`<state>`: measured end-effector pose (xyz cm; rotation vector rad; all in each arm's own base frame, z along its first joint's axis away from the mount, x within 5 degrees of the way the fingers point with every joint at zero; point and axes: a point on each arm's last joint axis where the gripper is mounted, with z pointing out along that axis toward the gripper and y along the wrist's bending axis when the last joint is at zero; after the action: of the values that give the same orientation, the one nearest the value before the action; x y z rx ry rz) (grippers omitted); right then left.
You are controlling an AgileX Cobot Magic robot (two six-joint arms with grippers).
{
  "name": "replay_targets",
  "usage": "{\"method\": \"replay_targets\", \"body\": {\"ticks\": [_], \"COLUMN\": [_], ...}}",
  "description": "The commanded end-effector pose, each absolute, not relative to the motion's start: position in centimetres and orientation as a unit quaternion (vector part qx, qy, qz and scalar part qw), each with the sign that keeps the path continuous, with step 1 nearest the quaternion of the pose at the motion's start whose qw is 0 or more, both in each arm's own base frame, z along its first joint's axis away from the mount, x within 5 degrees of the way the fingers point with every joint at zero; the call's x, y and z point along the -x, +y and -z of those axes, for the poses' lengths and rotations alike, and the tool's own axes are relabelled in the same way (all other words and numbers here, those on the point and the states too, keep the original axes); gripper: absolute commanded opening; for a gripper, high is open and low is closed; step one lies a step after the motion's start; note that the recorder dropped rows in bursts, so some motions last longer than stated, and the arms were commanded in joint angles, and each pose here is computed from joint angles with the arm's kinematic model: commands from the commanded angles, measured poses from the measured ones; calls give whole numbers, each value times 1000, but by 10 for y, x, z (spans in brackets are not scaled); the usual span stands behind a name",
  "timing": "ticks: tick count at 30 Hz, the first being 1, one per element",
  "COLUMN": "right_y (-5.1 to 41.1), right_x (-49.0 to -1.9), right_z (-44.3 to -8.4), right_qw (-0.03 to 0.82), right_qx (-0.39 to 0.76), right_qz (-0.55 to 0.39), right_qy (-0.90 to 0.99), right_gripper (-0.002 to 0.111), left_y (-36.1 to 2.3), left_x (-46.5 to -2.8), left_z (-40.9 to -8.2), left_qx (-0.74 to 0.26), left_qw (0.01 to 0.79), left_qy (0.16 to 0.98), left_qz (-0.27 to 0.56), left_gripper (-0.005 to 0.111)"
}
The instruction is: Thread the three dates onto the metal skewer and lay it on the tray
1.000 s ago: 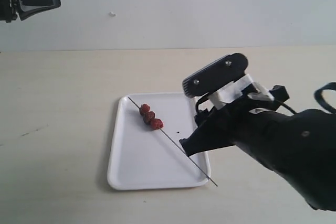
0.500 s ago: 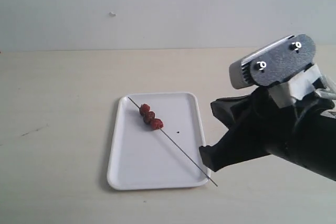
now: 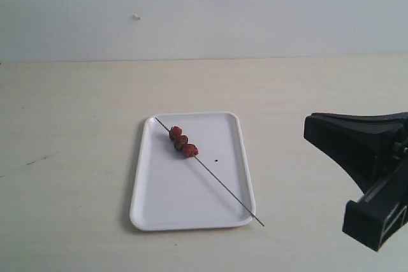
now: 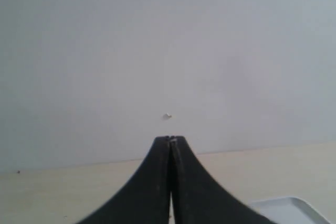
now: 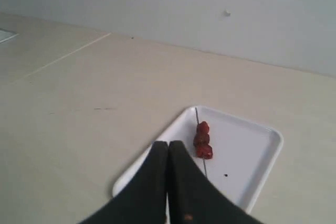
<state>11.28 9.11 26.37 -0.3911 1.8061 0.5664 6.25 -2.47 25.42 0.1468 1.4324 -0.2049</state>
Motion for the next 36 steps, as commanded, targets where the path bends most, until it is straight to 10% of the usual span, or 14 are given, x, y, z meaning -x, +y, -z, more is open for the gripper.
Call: {"method": "replay_targets", "body": {"ticks": [1,24,36], "right_y": [90,85,3], "right_x": [-104,-106,-97], "right_z": [-263,-265,-292], "right_qw": [564,577,707], "right_qx": [189,183,-70], "right_qz": [-262,-246,-90], "right_qy": [760,757,698], "right_gripper": [0,0,0], "left_y": [-23,-24,-24], "left_x": [-63,-64,-64], "left_z": [-227,-213,-213], "left_qx": [-58,-57,-57], "left_qw": [730,715,715], "left_qy": [675,690,690], "left_qz": [89,95,95], "left_gripper": [0,0,0]}}
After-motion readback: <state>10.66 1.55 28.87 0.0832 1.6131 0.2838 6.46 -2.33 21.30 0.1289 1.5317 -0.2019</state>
